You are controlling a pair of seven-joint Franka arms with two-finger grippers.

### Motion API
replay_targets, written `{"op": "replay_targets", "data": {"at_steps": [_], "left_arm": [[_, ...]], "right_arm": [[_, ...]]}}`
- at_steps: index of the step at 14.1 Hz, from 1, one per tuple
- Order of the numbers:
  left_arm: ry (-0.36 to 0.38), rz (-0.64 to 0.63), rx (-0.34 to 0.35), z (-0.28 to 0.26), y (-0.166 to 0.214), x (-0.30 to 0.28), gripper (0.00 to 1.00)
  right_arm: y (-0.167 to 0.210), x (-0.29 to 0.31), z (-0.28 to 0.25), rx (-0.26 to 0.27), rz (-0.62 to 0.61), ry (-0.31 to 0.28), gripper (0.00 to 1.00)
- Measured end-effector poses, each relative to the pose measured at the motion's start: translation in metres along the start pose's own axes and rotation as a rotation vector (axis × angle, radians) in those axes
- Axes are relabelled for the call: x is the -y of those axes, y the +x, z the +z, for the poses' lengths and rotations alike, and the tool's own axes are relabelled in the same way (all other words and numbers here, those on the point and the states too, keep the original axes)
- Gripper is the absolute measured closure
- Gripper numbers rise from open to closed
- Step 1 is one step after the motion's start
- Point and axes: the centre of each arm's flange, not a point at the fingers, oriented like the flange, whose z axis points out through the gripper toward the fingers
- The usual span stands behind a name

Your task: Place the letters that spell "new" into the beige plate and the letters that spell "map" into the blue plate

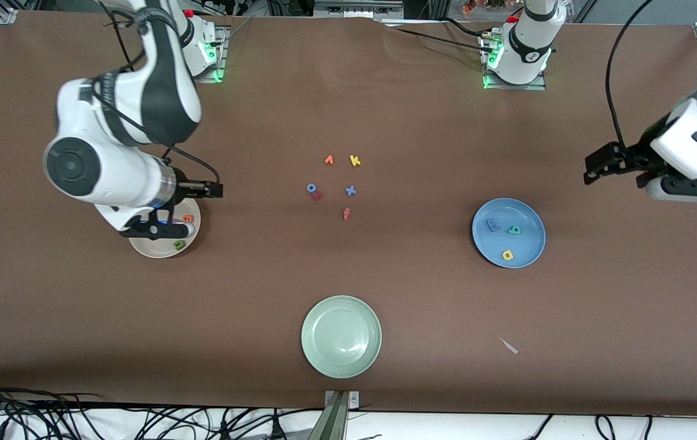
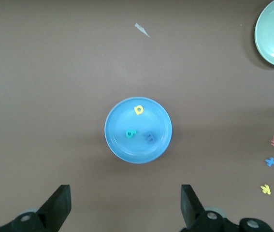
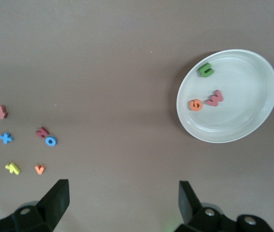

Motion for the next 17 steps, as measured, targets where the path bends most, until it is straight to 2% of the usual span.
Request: {"op": "replay_targets", "data": {"at_steps": [2, 3, 4, 6, 9, 12, 15, 17], "left_arm": [[0.004, 0.005, -0.001, 0.0, -0.009, -0.006, 0.0], [0.005, 0.007, -0.002, 0.001, -0.011, -0.008, 0.0], [0.005, 0.006, -0.002, 0.002, -0.011, -0.009, 0.0], [0.006, 0.002, -0.001, 0.002, -0.011, -0.008, 0.0], [0.006, -0.004, 0.0, 0.003, -0.011, -0.006, 0.0], [0.006, -0.012, 0.001, 0.003, -0.01, -0.003, 0.0], [0.006, -0.014, 0.001, 0.003, -0.01, -0.001, 0.0], [0.006, -0.014, 0.001, 0.003, -0.01, -0.002, 0.0]], "right_arm": [[-0.004, -0.033, -0.029, -0.026, -0.053, 0.069, 0.0], [-0.008, -0.053, -0.045, -0.051, -0.081, 0.081, 0.0], [-0.013, -0.07, -0.059, -0.076, -0.103, 0.073, 0.0], [-0.025, -0.092, -0.081, -0.11, -0.116, 0.017, 0.0], [-0.057, -0.105, -0.102, -0.055, -0.113, -0.03, 0.0], [-0.073, -0.118, -0.118, -0.063, -0.098, -0.042, 0.0], [-0.063, -0.135, -0.109, -0.101, -0.075, -0.04, 0.0], [-0.063, -0.144, -0.1, -0.109, -0.064, -0.037, 0.0]]}}
